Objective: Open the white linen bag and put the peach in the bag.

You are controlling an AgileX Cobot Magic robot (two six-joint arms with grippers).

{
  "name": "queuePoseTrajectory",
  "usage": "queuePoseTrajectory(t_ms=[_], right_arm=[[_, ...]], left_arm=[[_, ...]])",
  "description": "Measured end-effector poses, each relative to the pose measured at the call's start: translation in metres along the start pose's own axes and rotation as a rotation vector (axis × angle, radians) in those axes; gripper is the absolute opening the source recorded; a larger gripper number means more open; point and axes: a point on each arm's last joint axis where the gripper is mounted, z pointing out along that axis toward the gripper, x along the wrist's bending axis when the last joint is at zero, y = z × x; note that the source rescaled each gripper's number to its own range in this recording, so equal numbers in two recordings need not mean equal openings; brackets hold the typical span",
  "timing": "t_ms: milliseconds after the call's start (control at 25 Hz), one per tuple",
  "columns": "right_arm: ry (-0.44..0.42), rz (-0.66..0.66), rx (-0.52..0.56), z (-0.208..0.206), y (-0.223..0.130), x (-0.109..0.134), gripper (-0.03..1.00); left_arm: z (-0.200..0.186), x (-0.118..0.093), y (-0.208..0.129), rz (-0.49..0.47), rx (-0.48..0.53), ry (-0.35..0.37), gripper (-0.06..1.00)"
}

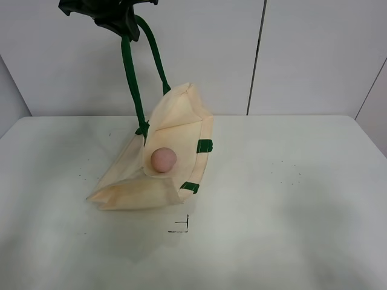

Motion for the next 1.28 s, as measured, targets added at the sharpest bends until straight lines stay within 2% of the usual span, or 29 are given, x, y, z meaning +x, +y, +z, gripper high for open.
queuePoseTrajectory(t_ms=[240,480,800,840,880,1000,1040,1120,1280], right_arm=[[0.000,0.001,0.000,0.000,0.000,0.000,1.00],[0.000,0.001,0.000,0.000,0.000,0.000,1.00],[0.000,0.001,0.000,0.000,0.000,0.000,1.00],[0.000,0.001,0.000,0.000,0.000,0.000,1.00],[0.000,0.001,0.000,0.000,0.000,0.000,1.00],[0.000,0.001,0.000,0.000,0.000,0.000,1.00],[0.000,0.001,0.000,0.000,0.000,0.000,1.00],[0.000,0.001,0.000,0.000,0.000,0.000,1.00],[0.000,0.001,0.000,0.000,0.000,0.000,1.00]], left_arm=[[0.010,0.001,-0.006,0.000,0.038,0.007,0.00],[0.069,0.004,-0.037,-0.011,0.146,0.001,0.00],[0.137,0.010,-0.091,-0.063,0.194,-0.031,0.02],[0.141,0.011,-0.096,-0.060,0.196,-0.031,0.09],[0.143,0.011,-0.098,-0.055,0.195,-0.031,0.21],[0.144,0.011,-0.097,-0.042,0.179,-0.034,0.69],[0.144,0.011,-0.097,-0.034,0.171,-0.036,0.82],[0.144,0.012,-0.096,-0.014,0.167,-0.033,0.93],[0.143,0.024,-0.098,0.062,0.198,0.063,0.98]])
